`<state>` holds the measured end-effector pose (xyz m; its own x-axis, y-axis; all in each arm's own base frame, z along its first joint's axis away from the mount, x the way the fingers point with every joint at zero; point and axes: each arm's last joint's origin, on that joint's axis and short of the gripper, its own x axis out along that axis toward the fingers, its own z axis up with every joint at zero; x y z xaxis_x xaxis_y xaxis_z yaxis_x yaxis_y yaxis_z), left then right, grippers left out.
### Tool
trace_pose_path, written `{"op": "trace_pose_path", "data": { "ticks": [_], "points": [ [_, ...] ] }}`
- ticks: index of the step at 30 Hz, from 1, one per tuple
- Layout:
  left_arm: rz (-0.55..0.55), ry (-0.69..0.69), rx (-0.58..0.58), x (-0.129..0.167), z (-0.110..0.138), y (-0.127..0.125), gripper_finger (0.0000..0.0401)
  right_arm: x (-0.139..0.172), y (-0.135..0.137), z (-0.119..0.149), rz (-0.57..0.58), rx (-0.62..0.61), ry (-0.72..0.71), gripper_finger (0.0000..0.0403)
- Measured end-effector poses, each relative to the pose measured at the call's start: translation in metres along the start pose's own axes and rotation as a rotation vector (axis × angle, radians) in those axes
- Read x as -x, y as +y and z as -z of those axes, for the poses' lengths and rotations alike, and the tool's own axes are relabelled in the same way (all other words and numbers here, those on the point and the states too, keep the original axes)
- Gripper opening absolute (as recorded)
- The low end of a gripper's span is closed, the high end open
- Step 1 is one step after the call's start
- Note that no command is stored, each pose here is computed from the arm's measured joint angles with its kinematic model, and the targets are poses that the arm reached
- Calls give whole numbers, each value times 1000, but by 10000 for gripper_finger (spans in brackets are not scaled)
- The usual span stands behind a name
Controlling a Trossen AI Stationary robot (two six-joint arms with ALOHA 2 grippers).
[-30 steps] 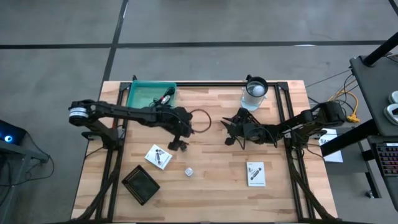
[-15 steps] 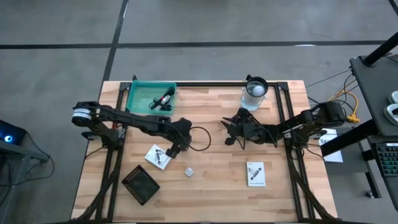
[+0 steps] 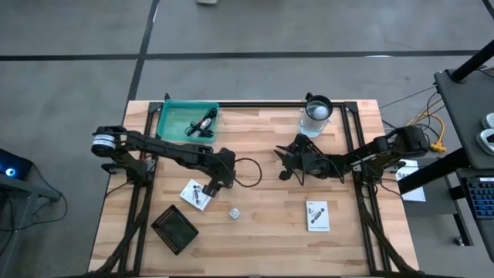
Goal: Pick and place items into bin
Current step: Put the black charger adapter into the top black bin
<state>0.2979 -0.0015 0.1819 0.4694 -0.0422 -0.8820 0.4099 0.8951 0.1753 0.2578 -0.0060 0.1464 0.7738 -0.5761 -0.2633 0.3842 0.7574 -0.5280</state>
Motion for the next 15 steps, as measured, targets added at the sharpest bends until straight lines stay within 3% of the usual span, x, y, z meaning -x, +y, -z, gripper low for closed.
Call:
{"op": "trace_pose_path", "data": {
  "ticks": [15],
  "points": [
    [27,30,-20,-7,6,-4,250,0,0,0,0,0,0,68]
  ]
}}
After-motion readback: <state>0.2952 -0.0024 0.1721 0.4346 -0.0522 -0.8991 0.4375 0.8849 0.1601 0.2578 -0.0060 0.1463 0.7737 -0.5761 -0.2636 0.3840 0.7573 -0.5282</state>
